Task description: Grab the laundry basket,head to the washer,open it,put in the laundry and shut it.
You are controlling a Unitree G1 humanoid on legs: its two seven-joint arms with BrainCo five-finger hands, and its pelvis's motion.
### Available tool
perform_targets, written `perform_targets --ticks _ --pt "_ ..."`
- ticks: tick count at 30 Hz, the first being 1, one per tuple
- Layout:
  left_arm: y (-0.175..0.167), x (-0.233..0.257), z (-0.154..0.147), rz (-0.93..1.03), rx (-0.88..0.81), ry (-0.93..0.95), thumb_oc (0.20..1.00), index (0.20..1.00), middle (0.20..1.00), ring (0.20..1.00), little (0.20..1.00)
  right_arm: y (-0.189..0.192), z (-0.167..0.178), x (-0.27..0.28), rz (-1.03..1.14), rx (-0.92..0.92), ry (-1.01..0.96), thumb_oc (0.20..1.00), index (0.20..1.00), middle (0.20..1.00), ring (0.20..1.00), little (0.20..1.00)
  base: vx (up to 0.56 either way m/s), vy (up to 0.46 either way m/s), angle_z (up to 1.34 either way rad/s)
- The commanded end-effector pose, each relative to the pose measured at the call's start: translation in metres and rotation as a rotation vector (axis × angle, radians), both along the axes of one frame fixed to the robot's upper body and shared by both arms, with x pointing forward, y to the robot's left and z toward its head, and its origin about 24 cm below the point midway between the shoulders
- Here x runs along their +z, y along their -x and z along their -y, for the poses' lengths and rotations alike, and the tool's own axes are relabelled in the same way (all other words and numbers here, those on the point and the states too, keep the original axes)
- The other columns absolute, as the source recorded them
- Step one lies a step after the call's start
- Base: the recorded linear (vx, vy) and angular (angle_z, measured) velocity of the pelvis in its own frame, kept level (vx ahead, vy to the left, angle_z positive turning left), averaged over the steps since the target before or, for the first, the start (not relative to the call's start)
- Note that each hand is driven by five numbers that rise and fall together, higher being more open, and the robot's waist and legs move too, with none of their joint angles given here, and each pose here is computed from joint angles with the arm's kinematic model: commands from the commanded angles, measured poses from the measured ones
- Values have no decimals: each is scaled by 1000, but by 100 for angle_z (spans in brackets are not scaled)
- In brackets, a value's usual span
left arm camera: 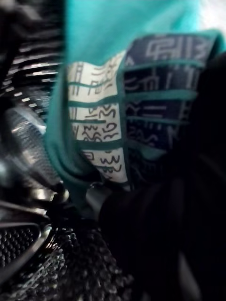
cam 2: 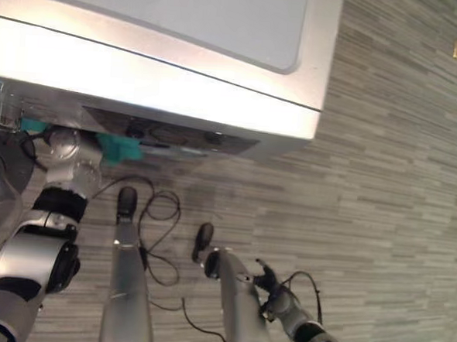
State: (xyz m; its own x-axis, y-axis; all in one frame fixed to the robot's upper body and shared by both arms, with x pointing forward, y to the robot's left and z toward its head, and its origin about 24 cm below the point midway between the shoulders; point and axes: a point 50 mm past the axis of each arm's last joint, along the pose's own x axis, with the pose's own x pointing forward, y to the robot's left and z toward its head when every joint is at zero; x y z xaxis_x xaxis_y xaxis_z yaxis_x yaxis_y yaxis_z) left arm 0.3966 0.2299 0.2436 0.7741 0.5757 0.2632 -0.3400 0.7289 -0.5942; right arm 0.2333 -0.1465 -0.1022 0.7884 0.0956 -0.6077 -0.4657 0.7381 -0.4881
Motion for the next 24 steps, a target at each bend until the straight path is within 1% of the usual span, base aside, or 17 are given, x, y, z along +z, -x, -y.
perform_targets --ticks 1,2,3,7,9,10,11,12,14,16,17,18,19,20,22,23,24 --pt "3 64 9 222 -56 2 200 200 200 200 200 28 10 -17 -80 -17 34 1000 1000 1000 1000 1000 28 23 10" --pt "1 72 8 229 -66 20 200 200 200 200 200 27 13 -16 -75 -23 37 1000 1000 1000 1000 1000 48 51 11" --pt "2 92 -1 262 -68 97 200 200 200 200 200 24 19 -13 -62 -46 35 1000 1000 1000 1000 1000 42 50 13" --pt "12 133 -14 355 -68 165 200 200 200 200 200 18 27 -8 -40 -55 44 1000 1000 1000 1000 1000 36 24 3" --pt "26 170 -11 472 -104 188 200 200 200 200 200 9 30 -1 -14 -58 45 1000 1000 1000 1000 1000 24 6 -2" --pt "27 173 -11 478 -105 188 200 200 200 200 200 7 30 0 -9 -59 43 1000 1000 1000 1000 1000 40 -2 4" --pt "47 215 12 626 -175 152 200 200 200 200 200 -1 37 7 23 -61 58 1000 1000 1000 1000 1000 67 -15 3" --pt "77 254 49 839 -306 140 200 200 200 200 200 -6 41 14 58 -53 66 1000 1000 1000 1000 1000 66 -14 3" --pt "78 253 52 844 -310 141 200 200 200 200 200 -7 41 15 61 -58 62 1000 1000 1000 1000 1000 26 -3 9" --pt "126 276 89 1121 -440 117 200 200 200 200 200 -5 43 16 76 -48 73 1000 1000 1000 1000 1000 41 4 13" --pt "134 267 101 1177 -455 124 200 200 200 200 200 -3 45 17 82 -44 68 1000 1000 1000 1000 1000 49 34 7" --pt "130 259 104 1170 -480 163 200 200 200 200 200 -4 43 19 91 -32 62 1000 1000 1000 1000 1000 47 45 7" --pt "105 238 101 1055 -474 229 200 200 200 200 200 -3 39 21 101 -13 50 1000 1000 1000 1000 1000 26 41 5" --pt "104 237 100 1052 -475 231 200 200 200 200 200 -2 40 21 98 -14 51 1000 1000 1000 1000 1000 18 54 4" --pt "75 216 90 893 -434 233 200 200 200 200 200 -4 34 24 116 4 33 1000 1000 1000 1000 1000 -5 86 -4" --pt "41 196 73 645 -344 88 200 200 200 200 200 -3 35 24 109 14 30 1000 1000 1000 1000 1000 -17 89 -12" --pt "41 198 72 646 -346 84 1000 1000 1000 1000 1000 -4 34 24 111 16 29 1000 1000 1000 1000 1000 -19 88 -16"
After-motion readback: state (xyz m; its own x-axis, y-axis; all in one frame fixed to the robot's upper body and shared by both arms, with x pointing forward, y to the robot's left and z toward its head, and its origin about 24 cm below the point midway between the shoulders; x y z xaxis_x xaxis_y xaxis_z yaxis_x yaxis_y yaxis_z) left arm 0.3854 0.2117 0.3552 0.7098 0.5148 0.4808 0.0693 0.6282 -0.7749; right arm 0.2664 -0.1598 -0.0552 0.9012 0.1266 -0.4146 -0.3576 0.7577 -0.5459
